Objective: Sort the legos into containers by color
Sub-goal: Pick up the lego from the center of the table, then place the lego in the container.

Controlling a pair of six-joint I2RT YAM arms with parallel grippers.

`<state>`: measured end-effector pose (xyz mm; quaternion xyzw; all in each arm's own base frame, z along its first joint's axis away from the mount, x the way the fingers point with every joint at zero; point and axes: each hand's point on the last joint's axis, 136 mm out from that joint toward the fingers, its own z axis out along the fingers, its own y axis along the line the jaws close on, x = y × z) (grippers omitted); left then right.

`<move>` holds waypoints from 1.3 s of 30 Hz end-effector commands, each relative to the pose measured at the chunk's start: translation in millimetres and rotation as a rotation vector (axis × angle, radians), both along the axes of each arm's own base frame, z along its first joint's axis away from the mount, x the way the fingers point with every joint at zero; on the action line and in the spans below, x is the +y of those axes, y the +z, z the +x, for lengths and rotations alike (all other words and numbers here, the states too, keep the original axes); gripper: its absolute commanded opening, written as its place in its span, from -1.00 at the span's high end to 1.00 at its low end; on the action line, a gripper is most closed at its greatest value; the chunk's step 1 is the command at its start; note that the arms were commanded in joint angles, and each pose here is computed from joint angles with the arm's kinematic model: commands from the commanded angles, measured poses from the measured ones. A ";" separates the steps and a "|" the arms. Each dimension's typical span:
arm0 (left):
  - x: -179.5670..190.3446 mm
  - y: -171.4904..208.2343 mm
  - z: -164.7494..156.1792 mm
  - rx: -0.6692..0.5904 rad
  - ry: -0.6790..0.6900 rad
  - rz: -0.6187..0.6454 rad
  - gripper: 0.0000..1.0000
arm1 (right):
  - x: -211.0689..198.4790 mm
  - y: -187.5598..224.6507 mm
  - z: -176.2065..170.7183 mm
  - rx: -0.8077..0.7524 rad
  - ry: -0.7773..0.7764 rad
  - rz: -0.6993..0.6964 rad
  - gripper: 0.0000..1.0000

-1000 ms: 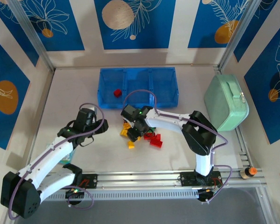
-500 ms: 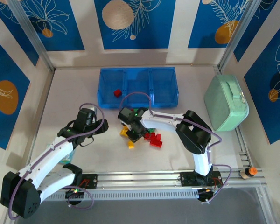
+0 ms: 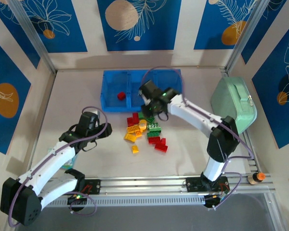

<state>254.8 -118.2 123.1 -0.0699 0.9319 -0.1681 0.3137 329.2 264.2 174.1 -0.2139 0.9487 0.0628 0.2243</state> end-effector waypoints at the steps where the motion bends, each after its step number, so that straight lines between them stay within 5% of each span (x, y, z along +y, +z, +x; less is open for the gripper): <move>1: -4.3 -0.2 -7.3 0.004 -0.031 0.003 -0.18 | -44.4 12.9 27.7 0.006 -0.187 -0.004 0.34; 7: -12.9 -3.5 -14.5 0.003 -0.059 -0.011 -0.18 | -98.8 -9.1 81.9 0.067 -0.381 0.006 0.34; 24: -47.4 -25.6 -57.1 0.091 -0.151 -0.032 -0.19 | -121.9 -84.4 144.7 0.242 -0.477 -0.098 0.20; 29: -61.3 -22.4 -58.3 0.089 -0.203 -0.044 -0.20 | -122.6 -73.6 147.5 0.217 -0.492 -0.099 -0.23; 39: -98.4 -14.2 -51.5 0.085 -0.361 0.057 -0.22 | -94.1 11.1 107.2 0.022 -0.411 -0.079 -0.25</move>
